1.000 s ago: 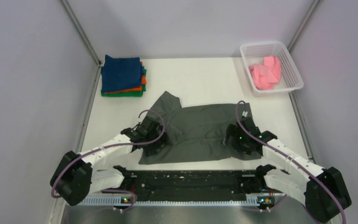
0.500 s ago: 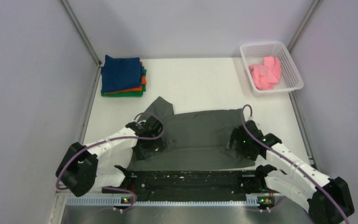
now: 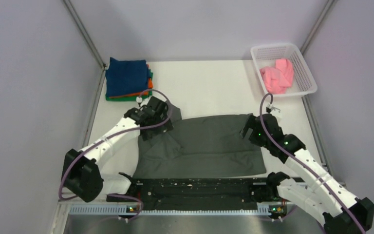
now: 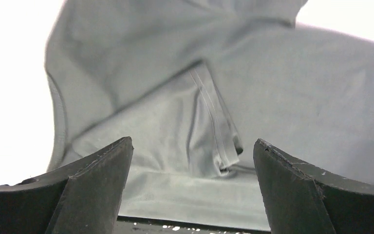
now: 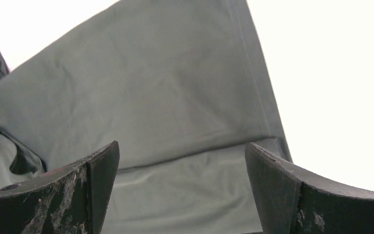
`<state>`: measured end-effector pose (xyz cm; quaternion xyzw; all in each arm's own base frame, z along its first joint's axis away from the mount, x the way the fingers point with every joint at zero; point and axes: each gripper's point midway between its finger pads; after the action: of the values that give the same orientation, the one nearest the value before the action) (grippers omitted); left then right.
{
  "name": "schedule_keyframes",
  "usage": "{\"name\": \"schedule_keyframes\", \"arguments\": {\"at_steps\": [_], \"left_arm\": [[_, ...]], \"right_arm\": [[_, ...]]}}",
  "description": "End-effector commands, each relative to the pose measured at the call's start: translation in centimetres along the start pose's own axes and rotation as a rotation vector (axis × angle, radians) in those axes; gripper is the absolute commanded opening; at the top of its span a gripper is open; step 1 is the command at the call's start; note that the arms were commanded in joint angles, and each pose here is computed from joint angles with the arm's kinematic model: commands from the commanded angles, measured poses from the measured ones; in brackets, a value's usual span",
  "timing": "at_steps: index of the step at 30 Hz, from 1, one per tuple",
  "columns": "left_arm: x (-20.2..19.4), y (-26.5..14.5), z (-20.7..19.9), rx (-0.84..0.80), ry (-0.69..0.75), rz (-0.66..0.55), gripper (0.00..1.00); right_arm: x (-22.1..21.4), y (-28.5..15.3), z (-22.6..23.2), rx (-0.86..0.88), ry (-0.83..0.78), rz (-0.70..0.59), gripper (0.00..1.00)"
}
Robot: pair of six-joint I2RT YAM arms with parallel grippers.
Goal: Fold and stack the t-shirts
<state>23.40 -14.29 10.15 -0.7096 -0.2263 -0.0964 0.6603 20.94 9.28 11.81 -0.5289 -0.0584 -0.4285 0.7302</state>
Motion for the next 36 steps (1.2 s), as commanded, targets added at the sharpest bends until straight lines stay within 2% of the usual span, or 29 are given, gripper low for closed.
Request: {"name": "schedule_keyframes", "arguments": {"at_steps": [1, 4, 8, 11, 16, 20, 30, 36], "left_arm": [[5.0, 0.7, 1.3, 0.067, 0.003, -0.044, 0.99], [8.6, 1.2, 1.0, 0.084, 0.016, -0.108, 0.99], [13.2, 2.4, -2.6, -0.020, 0.059, -0.156, 0.99], [15.8, 4.8, -3.1, 0.049, 0.084, -0.142, 0.98], [18.1, 9.5, -3.3, 0.122, 0.152, -0.065, 0.85], [20.1, 12.4, -2.0, 0.172, 0.145, -0.073, 0.79], [19.5, 17.0, -1.2, 0.208, 0.178, -0.002, 0.54], [18.2, 16.9, -1.5, 0.178, 0.188, 0.054, 0.53]], "right_arm": [[4.1, -0.6, 1.3, -0.007, -0.032, -0.166, 0.99], [5.0, -0.4, 1.7, 0.005, -0.036, -0.211, 0.99], [5.4, 0.4, 2.5, 0.025, -0.049, -0.227, 0.99], [5.4, 1.3, 2.5, -0.002, -0.068, -0.222, 0.99], [5.1, 2.2, 2.1, -0.043, -0.106, -0.204, 0.99], [4.9, 2.4, 1.8, -0.051, -0.109, -0.194, 0.99], [3.7, 3.1, 0.7, -0.068, -0.094, -0.169, 0.99], [3.8, 3.2, 0.5, -0.076, -0.096, -0.169, 0.99]]}}
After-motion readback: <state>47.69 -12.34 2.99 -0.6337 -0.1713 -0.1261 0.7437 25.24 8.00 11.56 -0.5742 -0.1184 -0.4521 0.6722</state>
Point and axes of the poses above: each gripper's point midway between its finger pads, its own y axis out along the fingers, its own z axis along the line the jaws close on, x = y × z, and after that the axes turned 11 degrees about y, right-handed
